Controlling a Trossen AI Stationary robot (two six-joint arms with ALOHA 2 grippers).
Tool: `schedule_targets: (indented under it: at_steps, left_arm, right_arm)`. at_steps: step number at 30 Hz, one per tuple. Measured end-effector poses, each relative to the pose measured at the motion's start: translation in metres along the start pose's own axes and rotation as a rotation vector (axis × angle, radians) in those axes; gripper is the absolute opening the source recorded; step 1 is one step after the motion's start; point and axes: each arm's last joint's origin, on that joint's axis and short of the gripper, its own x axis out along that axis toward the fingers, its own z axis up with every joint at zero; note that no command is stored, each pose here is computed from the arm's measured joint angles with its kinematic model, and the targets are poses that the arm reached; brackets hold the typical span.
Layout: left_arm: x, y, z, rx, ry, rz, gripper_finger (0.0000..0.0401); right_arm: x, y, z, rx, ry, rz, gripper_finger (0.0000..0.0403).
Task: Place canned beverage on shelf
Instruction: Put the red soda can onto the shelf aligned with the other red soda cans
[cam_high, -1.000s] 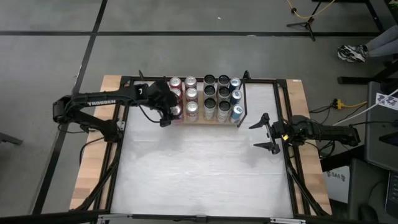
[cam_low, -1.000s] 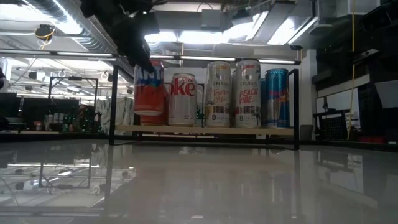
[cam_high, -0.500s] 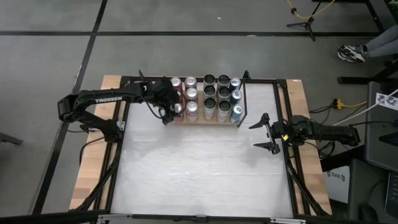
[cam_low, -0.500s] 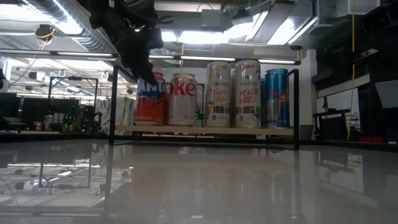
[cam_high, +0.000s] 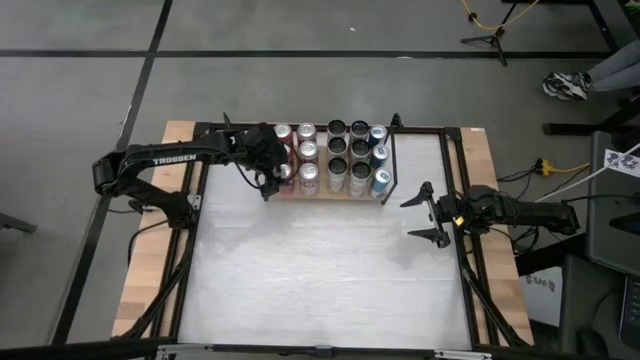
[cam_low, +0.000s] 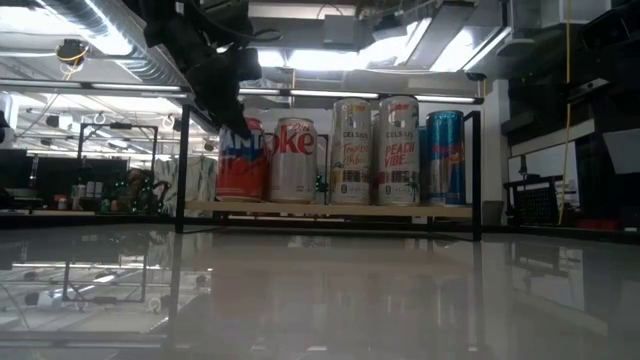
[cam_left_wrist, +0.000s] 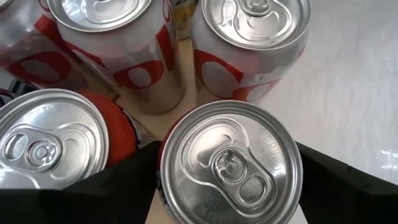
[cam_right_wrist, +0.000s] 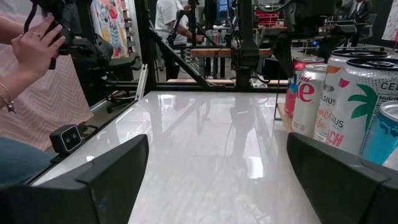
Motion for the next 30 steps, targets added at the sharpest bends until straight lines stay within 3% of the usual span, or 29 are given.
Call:
schedule_targets:
  at_steps: [30]
  left_arm:
    - [0.0004, -0.0024, -0.0003, -0.002, 0.003, -0.033, 0.0322]
  right_arm:
    - [0.0, 0.0, 0.0, 0.0, 0.0, 0.0, 0.0379]
